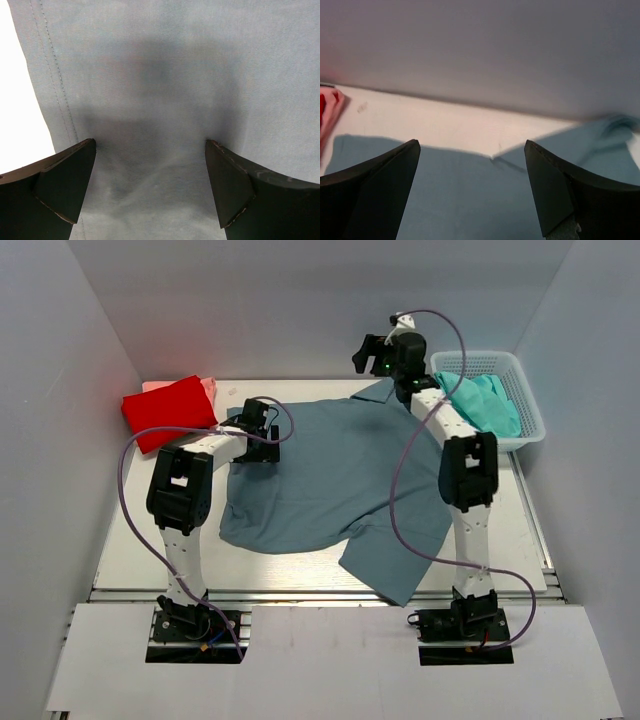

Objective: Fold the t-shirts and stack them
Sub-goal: Flatten out the tshirt

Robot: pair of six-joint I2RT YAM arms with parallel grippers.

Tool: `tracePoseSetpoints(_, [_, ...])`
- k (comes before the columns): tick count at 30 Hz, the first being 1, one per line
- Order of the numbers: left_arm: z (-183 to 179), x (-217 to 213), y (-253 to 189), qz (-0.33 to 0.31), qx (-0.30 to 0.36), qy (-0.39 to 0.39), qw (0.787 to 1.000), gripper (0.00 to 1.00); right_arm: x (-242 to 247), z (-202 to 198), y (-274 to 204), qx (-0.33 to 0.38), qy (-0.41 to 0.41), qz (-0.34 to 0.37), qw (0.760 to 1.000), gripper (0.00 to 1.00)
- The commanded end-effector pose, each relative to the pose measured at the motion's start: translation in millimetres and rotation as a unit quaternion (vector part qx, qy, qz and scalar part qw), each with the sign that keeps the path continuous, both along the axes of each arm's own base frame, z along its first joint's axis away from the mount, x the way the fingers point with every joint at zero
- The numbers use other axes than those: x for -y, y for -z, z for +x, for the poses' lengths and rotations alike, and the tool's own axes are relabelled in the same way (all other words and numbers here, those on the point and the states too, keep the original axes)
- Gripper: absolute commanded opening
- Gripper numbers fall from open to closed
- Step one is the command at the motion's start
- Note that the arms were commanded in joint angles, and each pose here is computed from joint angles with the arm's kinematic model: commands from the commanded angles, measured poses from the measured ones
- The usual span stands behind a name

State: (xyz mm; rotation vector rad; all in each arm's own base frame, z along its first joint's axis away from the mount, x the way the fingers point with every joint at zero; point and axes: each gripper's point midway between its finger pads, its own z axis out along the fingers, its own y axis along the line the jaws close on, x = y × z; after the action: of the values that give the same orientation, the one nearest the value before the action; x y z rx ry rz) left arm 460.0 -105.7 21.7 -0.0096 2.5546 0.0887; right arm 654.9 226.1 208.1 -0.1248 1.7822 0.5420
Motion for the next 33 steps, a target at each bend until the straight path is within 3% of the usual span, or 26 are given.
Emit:
tracePoseSetpoints(1, [4, -8, -27, 0.007, 0.017, -0.006, 1.0, 1.0, 33, -37, 8, -0.048, 0.028, -0.059, 0.997, 0.9])
tracePoseSetpoints(7, [26, -8, -58, 0.006, 0.056, -0.025, 0.998, 1.0, 70, -105, 42, -0.152, 0.087, -0.08, 0.981, 0.9])
tracePoseSetpoints(10, [45, -5, -56, -0.002, 0.059, -0.03, 0.998, 1.0, 89, -142, 82, -0.22, 0.118, -0.104, 0.963, 0.9])
tracePoseSetpoints(18, [94, -8, -34, -0.056, 0.066, -0.016, 0.996, 1.0, 114, -205, 139, -0.304, 0.159, -0.104, 0.933, 0.9])
tracePoseSetpoints(26, [120, -14, 16, -0.073, 0.03, -0.014, 0.997, 1.0, 123, -209, 170, -0.349, 0.175, -0.124, 0.912, 0.9])
tracePoseSetpoints(28, [122, -19, 36, -0.074, 0.017, -0.018, 0.997, 1.0, 131, -210, 193, -0.388, 0.189, -0.129, 0.893, 0.9])
tracePoseSetpoints(30, [131, -19, 40, -0.084, 0.021, -0.01, 0.996, 1.0, 133, -203, 201, -0.409, 0.197, -0.135, 0.88, 0.9])
tracePoseSetpoints(33, [150, -17, 53, -0.096, 0.031, 0.007, 0.995, 1.0, 130, -177, 208, -0.409, 0.196, -0.131, 0.881, 0.9])
